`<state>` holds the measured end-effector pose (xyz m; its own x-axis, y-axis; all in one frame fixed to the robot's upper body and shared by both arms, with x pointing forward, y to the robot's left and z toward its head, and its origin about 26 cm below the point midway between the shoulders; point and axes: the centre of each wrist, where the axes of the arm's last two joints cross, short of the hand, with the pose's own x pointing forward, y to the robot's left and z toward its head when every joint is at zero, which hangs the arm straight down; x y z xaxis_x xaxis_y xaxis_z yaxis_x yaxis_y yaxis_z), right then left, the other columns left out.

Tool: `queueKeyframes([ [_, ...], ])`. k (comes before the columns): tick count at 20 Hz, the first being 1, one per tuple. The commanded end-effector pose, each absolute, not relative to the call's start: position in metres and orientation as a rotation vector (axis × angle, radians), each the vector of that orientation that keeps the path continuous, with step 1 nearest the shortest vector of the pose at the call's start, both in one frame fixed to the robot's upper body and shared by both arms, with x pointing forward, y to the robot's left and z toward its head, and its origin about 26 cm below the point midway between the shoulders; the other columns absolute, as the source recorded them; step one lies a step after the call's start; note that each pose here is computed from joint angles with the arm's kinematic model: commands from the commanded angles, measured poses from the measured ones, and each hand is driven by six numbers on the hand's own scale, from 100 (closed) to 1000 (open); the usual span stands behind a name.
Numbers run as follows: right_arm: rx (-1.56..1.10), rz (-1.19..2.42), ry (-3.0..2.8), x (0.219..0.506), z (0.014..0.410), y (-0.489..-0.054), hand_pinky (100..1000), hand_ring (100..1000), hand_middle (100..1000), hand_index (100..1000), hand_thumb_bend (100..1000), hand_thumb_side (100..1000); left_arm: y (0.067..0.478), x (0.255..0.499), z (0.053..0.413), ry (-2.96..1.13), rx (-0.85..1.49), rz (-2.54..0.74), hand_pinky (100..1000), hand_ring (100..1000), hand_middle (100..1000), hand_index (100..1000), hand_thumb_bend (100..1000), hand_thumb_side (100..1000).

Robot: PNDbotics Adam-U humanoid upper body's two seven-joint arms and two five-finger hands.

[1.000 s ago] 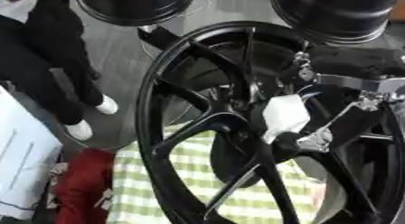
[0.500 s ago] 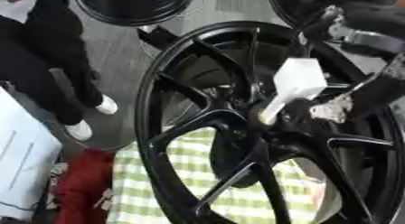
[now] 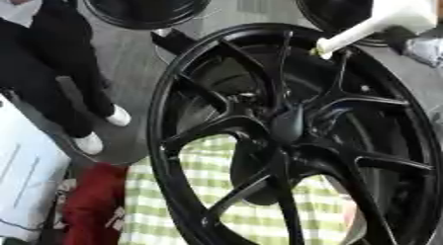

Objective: Pull the pin out of the wheel hub.

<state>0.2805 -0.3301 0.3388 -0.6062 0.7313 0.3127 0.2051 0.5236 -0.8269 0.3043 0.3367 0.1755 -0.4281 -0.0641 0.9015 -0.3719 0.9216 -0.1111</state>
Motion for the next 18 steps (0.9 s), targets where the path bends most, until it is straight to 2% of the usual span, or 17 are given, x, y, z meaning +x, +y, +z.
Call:
queueKeyframes([
  [1, -0.848, 0.882, -2.152, 0.270, 0.347, -0.348, 837, 538, 291, 455, 100, 100, 0.341, 0.301, 0.184, -2.028, 0.341, 0.359, 549, 780, 781, 715, 153, 824],
  [11, -1.078, 0.292, -2.023, 0.247, 0.256, -0.408, 842, 533, 290, 457, 100, 100, 0.344, 0.298, 0.185, -2.040, 0.365, 0.393, 550, 781, 781, 716, 155, 822],
  [18, -1.222, 0.042, -1.797, 0.221, 0.194, -0.425, 840, 534, 292, 460, 100, 100, 0.346, 0.297, 0.185, -2.041, 0.378, 0.406, 551, 781, 781, 716, 155, 819],
])
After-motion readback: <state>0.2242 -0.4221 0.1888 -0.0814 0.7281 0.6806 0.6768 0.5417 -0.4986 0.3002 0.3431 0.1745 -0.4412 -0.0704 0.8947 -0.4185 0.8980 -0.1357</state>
